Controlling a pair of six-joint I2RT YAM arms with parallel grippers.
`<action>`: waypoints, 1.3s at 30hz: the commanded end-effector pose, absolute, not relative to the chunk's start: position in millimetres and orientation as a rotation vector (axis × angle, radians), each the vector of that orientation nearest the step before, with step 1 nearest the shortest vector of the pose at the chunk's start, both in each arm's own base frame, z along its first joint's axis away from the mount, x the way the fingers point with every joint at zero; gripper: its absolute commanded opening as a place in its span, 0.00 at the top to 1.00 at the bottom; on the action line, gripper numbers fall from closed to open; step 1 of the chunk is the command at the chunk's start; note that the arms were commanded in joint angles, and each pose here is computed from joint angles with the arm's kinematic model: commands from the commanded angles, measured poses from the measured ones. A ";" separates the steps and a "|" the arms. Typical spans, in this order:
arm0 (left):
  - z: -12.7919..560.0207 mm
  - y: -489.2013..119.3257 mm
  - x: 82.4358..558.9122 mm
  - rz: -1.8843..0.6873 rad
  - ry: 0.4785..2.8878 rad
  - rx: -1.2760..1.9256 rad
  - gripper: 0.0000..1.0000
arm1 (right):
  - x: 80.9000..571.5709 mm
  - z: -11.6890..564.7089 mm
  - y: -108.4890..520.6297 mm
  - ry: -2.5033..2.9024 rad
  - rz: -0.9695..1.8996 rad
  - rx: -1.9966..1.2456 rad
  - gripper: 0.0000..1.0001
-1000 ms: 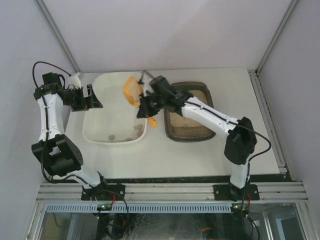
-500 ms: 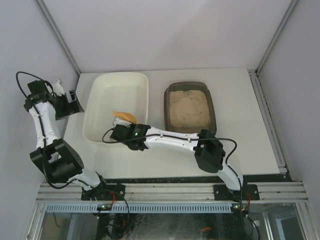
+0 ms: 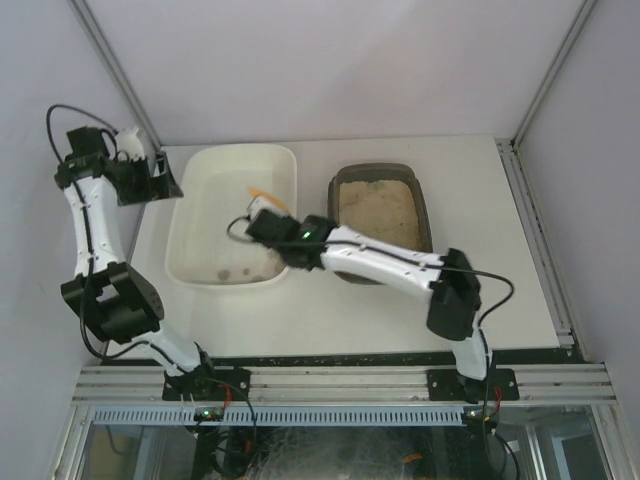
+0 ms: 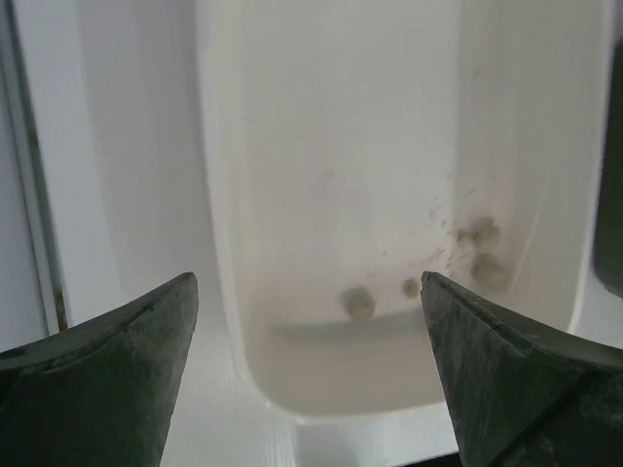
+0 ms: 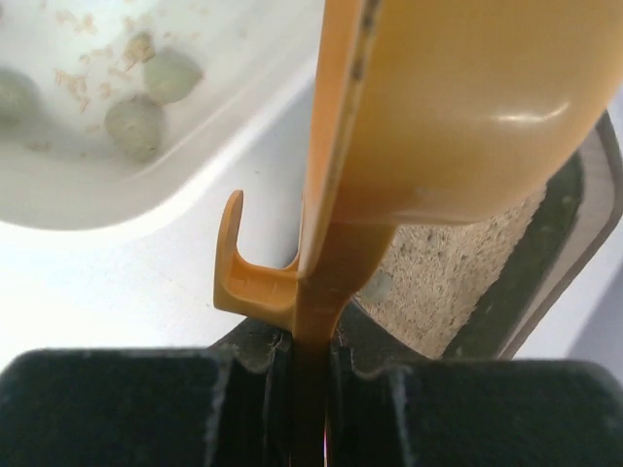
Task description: Clean the litter box
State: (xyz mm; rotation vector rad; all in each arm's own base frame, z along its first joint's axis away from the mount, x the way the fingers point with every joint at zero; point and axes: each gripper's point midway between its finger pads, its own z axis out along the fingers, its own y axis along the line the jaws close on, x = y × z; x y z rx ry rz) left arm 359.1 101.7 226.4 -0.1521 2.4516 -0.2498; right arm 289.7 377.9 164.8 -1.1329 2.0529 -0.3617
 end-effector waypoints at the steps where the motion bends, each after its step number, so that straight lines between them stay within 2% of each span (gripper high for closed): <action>1: 279.0 21.9 421.0 -0.407 2.287 0.193 0.00 | 296.6 234.8 321.9 2.281 0.074 -0.740 1.00; 7: 294.5 -117.7 493.3 -0.553 2.120 0.477 0.00 | 293.4 195.5 236.9 2.577 0.354 -0.377 1.00; 12: 283.5 -228.3 533.6 -0.705 1.996 0.460 0.00 | 284.2 165.1 206.1 2.810 0.639 -0.069 1.00; 17: 253.1 -307.4 553.7 -0.713 1.985 0.374 0.00 | 296.7 144.5 186.2 2.899 0.602 0.100 1.00; 21: 238.8 -330.1 567.1 -0.833 1.896 0.205 0.00 | 319.1 132.3 172.8 2.908 0.507 0.205 1.00; 26: 230.7 -348.4 576.9 -0.947 1.841 0.179 0.01 | 347.6 121.2 170.4 2.893 0.458 0.266 1.00; 31: 195.6 -363.8 583.9 -0.997 1.873 0.251 0.00 | 363.0 109.3 177.8 2.904 0.503 0.286 1.00; 39: 152.1 -380.5 556.2 -1.080 1.953 0.519 0.03 | 367.1 102.2 179.9 2.899 0.589 0.304 1.00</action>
